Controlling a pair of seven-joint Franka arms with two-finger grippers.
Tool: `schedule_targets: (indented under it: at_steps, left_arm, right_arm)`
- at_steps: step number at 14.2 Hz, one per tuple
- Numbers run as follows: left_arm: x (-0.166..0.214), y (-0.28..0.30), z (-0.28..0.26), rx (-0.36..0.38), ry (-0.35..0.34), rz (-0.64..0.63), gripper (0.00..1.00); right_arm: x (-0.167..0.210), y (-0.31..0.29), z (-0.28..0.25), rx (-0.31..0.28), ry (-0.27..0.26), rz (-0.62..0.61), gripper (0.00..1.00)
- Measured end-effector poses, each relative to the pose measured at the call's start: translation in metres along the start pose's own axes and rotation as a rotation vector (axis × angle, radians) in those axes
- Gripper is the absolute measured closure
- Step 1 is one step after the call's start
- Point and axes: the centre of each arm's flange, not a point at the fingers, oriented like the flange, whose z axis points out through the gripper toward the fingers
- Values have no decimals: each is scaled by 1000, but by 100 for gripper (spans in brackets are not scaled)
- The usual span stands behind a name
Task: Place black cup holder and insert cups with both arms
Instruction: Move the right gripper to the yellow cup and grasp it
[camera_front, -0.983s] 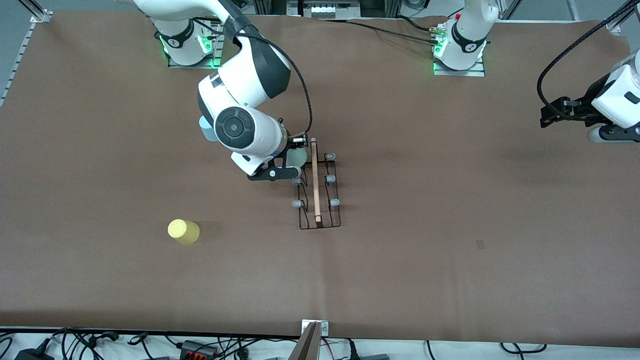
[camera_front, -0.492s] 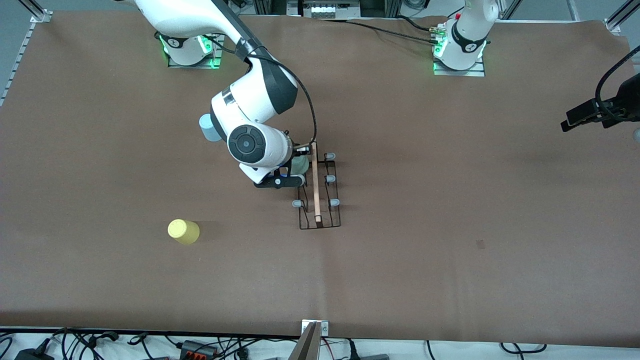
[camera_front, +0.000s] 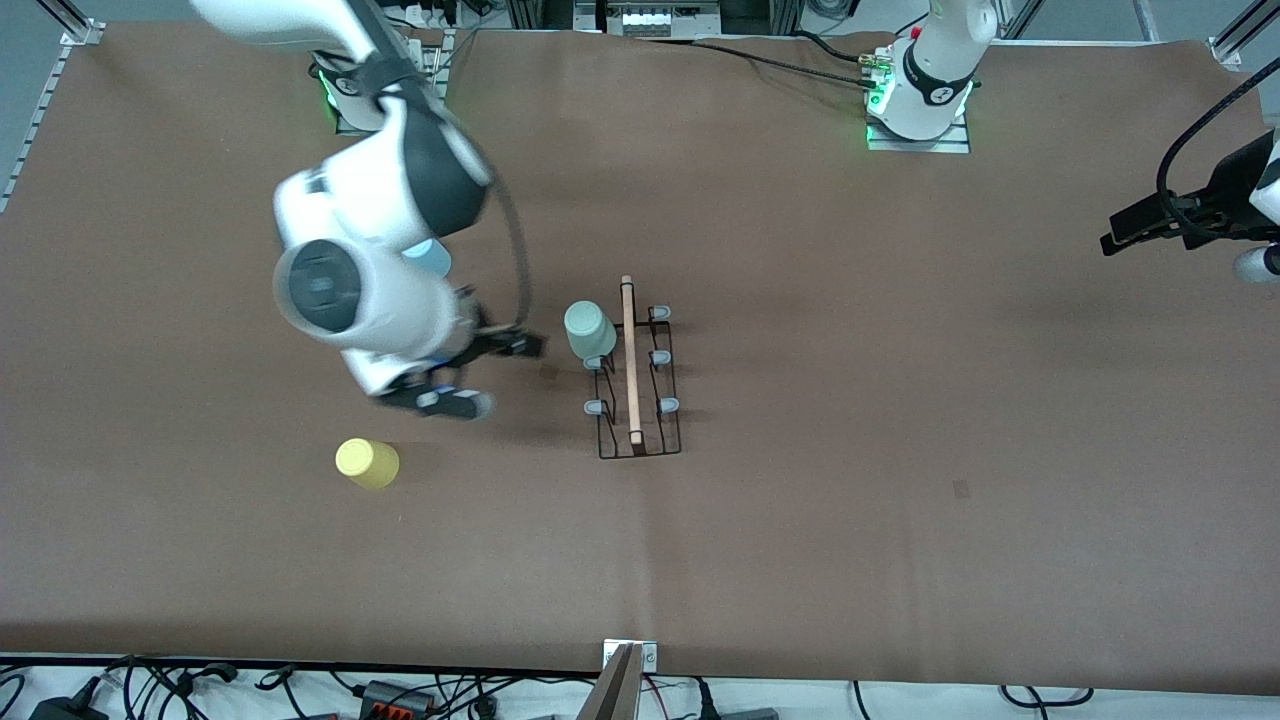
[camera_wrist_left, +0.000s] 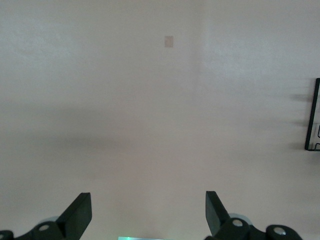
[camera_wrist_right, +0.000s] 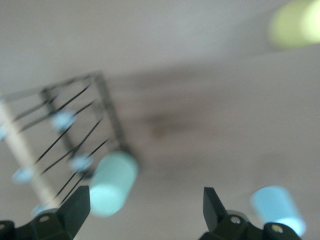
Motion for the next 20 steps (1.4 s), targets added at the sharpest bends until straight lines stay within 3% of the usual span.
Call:
schedule_targets:
  at_steps: [2, 5, 8, 11, 20]
  left_arm:
    - [0, 0, 0, 0, -1, 0, 0]
    - [0, 0, 0, 1, -3, 1, 0]
    - [0, 0, 0, 1, -3, 0, 0]
    - [0, 0, 0, 1, -3, 0, 0]
    - [0, -6, -1, -1, -1, -12, 0]
  right_arm:
    - [51, 78, 6, -64, 32, 25, 0]
    - [105, 148, 38, -93, 89, 48, 0]
    - [128, 158, 63, -97, 165, 43, 0]
    - [137, 155, 88, -94, 185, 36, 0]
    - [146, 165, 163, -112, 103, 10, 0]
